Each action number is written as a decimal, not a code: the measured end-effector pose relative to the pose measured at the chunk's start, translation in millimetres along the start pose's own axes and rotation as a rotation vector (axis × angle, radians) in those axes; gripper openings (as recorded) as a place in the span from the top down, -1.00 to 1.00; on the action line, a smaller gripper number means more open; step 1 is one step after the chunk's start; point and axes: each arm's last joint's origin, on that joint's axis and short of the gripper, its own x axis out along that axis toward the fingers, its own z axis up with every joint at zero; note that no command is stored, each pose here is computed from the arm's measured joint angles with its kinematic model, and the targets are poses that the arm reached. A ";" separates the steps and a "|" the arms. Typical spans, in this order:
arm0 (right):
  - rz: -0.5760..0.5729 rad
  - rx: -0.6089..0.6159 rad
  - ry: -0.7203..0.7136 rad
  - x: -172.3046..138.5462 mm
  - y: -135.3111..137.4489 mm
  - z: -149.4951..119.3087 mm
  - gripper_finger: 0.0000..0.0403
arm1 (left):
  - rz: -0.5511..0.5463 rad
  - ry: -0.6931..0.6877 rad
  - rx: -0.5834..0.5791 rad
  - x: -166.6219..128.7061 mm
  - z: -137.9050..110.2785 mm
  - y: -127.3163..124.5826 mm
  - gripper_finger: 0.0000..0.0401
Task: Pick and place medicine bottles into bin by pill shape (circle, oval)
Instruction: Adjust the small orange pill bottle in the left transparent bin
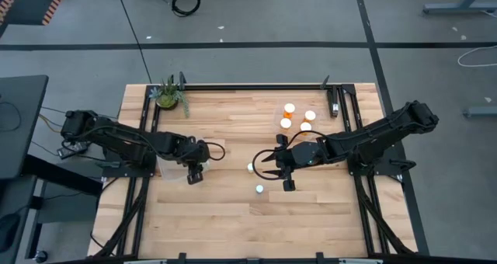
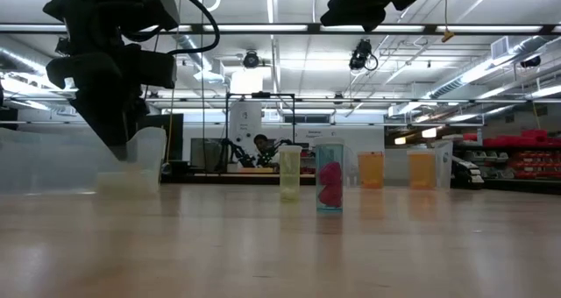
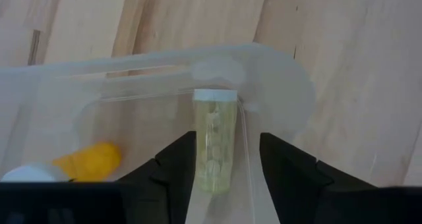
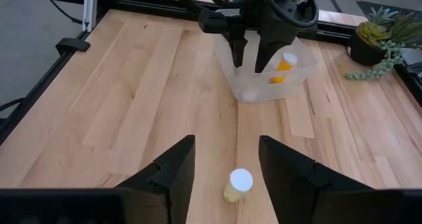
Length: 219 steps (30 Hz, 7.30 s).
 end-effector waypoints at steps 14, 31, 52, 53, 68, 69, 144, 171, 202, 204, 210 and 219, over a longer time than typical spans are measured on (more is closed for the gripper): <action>0.000 -0.003 -0.001 0.0 0.1 0.1 0.13 | 0.022 0.061 0.069 20.5 1.4 -0.7 0.17; 0.000 -0.002 -0.007 0.0 0.1 0.7 0.13 | 0.041 0.117 0.106 35.0 0.7 -0.5 0.48; 0.000 -0.002 -0.007 0.0 0.1 0.7 0.13 | 0.041 0.121 0.101 34.2 -0.2 -0.2 0.47; 0.000 -0.002 -0.007 0.0 0.1 0.7 0.13 | 0.042 0.124 0.101 34.1 -0.4 -0.1 0.48; 0.000 -0.002 -0.007 0.0 0.1 0.7 0.13 | 0.038 0.109 0.042 11.6 -5.6 3.1 0.48; 0.000 -0.002 -0.007 0.0 0.0 0.7 0.13 | 0.037 0.102 0.038 9.3 -5.8 3.3 0.48; -0.121 -0.166 -0.513 -2.1 -12.7 13.2 0.13 | -0.143 -1.045 0.436 -78.8 107.0 -55.1 0.40; -0.140 -0.169 -0.465 -8.1 -25.2 47.7 0.13 | -0.049 -1.156 0.447 -87.8 113.6 -51.9 0.40; -0.128 -0.180 -0.328 -16.8 -13.9 37.8 0.13 | -0.023 -1.344 0.437 -105.5 119.9 -52.2 0.37; -0.101 -0.174 -0.352 -16.6 -18.0 39.5 0.13 | -0.022 -1.362 0.430 -107.1 120.7 -51.4 0.38; -0.056 -0.170 -0.436 -17.9 -25.5 46.0 0.13 | -0.034 -1.377 0.436 -108.3 121.2 -51.0 0.40; -0.010 -0.164 -0.462 -18.7 -24.1 47.6 0.13 | -0.040 -1.378 0.438 -108.6 121.0 -51.4 0.39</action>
